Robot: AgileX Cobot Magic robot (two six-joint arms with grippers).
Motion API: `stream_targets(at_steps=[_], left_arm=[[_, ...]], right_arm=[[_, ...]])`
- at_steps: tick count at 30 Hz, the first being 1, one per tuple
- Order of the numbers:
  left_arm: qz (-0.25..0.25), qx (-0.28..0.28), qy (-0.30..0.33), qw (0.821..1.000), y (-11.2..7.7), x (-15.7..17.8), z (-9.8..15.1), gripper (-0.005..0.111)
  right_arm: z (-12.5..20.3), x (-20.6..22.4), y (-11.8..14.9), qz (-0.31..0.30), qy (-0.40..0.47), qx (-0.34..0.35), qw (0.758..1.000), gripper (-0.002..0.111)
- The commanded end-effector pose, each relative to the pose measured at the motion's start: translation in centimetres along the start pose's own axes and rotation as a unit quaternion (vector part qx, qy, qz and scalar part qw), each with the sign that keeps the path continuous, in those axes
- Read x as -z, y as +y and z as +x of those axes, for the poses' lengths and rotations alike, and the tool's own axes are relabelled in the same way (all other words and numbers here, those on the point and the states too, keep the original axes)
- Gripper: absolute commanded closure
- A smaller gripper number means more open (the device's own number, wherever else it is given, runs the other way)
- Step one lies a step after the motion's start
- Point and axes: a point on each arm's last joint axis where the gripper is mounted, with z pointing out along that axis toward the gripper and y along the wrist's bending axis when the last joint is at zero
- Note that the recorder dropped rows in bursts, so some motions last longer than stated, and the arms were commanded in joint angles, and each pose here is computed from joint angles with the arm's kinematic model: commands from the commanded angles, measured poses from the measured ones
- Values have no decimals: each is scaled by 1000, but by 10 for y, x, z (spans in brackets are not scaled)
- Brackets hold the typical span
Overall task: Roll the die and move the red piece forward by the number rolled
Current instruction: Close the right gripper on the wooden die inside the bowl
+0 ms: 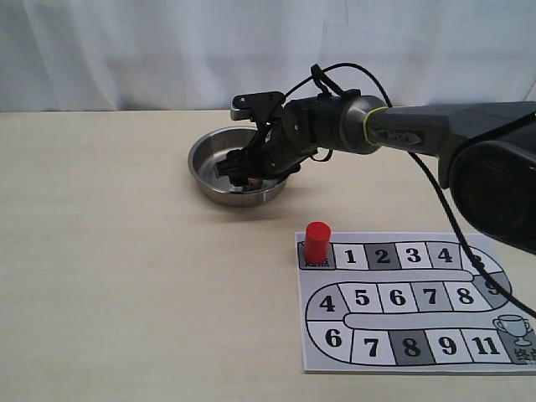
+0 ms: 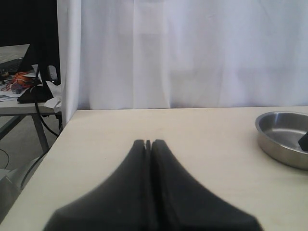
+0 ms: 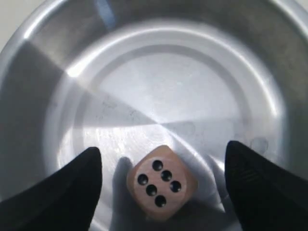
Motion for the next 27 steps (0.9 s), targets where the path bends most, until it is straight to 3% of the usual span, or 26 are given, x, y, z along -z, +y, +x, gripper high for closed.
stream_targets(at_steps=[1,5,8,9,13,17,22,27], left_arm=[[0,2,-9,1000,0,0,-3,107],[0,2,-9,1000,0,0,-3,107],[0,2,-9,1000,0,0,-3,107],[0,2,-9,1000,0,0,-3,107],[0,2,-9,1000,0,0,-3,107],[0,2,-10,1000,0,0,-3,107],[0,2,-10,1000,0,0,-3,107],[0,2,-10,1000,0,0,-3,107]], right_arm=[[-3,0,-1,1,-12,6,1000,41],[-3,0,-1,0,-14,4,1000,42],[-3,0,0,-2,-14,1,1000,65],[-3,0,0,-2,-13,1,1000,67],[-2,0,0,-2,-6,1,1000,66],[0,0,0,-1,3,1,1000,45],[-1,3,0,-1,24,24,999,55],[-5,6,1,-1,21,25,999,55]])
